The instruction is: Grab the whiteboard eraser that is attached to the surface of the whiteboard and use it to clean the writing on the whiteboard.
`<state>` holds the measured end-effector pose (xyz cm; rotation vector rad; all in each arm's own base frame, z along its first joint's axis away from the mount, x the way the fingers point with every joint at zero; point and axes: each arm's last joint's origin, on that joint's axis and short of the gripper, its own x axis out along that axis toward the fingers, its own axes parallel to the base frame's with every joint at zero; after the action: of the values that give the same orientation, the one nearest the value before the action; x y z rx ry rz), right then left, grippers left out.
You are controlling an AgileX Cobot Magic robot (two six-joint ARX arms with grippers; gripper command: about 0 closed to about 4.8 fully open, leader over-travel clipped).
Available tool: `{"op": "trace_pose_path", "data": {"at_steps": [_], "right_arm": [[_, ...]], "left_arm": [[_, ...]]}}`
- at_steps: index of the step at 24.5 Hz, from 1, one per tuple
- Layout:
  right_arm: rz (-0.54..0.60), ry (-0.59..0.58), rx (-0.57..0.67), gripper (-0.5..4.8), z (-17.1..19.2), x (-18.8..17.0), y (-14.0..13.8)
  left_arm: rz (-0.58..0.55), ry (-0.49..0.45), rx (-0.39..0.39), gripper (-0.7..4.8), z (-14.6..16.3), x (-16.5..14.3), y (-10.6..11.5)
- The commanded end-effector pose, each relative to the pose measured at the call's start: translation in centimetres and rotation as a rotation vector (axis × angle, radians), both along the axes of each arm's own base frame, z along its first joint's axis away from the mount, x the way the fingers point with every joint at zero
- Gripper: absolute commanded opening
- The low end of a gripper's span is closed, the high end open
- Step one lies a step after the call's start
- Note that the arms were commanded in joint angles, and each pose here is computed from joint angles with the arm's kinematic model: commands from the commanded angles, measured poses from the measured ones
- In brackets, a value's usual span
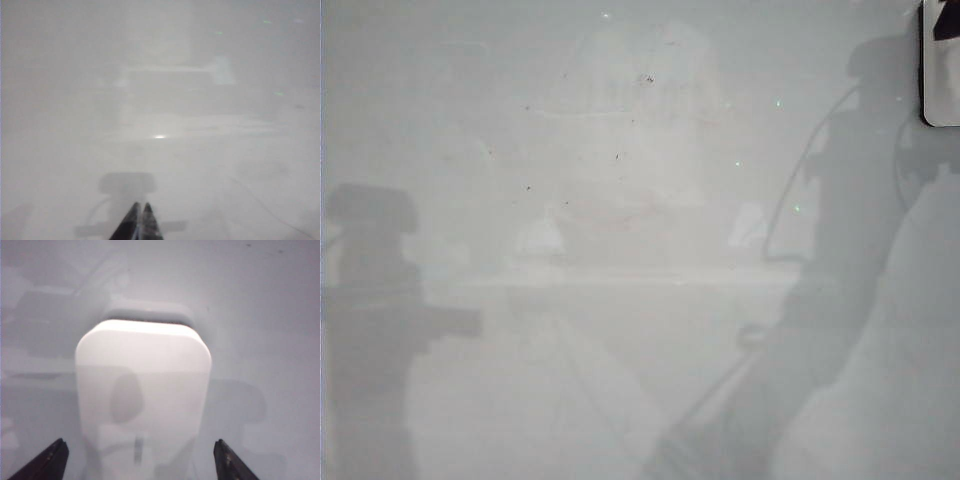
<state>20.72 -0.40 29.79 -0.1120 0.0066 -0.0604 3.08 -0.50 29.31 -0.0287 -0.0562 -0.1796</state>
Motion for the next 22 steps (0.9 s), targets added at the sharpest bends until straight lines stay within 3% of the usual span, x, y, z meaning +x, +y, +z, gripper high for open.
{"op": "trace_pose_path", "data": {"at_steps": [1, 2, 3, 4, 11, 15, 22], "right_arm": [[0.0, 0.048, 0.004, 3.28, 0.5, -2.1, 0.0], [0.0, 0.049, 0.004, 2.68, 0.7, -2.8, 0.0], [0.014, 0.033, 0.006, 0.92, 1.3, -4.5, 0.1], [0.055, 0.007, 0.011, -0.07, 1.9, -6.1, 0.3], [0.099, -0.117, 0.178, 0.0, 3.0, -12.2, 0.4], [0.246, -0.088, 0.205, 0.22, 2.8, -12.7, 0.8], [0.384, 0.004, 0.232, 0.22, 2.1, -12.6, 1.3]], "left_arm": [[0.117, -0.013, -0.004, -0.05, -0.2, 0.3, 0.4], [0.134, -0.012, -0.005, -0.05, -0.4, 0.5, 0.4], [0.149, -0.022, -0.007, -0.05, -1.0, 1.1, 0.5], [0.146, -0.033, -0.013, -0.05, -1.7, 1.8, 0.5], [0.141, -0.013, -0.077, -0.05, -6.9, 5.0, 0.7], [0.143, 0.03, -0.076, -0.05, -9.4, 5.9, 0.8], [0.145, 0.12, -0.074, -0.05, -12.7, 6.6, 0.8]]}}
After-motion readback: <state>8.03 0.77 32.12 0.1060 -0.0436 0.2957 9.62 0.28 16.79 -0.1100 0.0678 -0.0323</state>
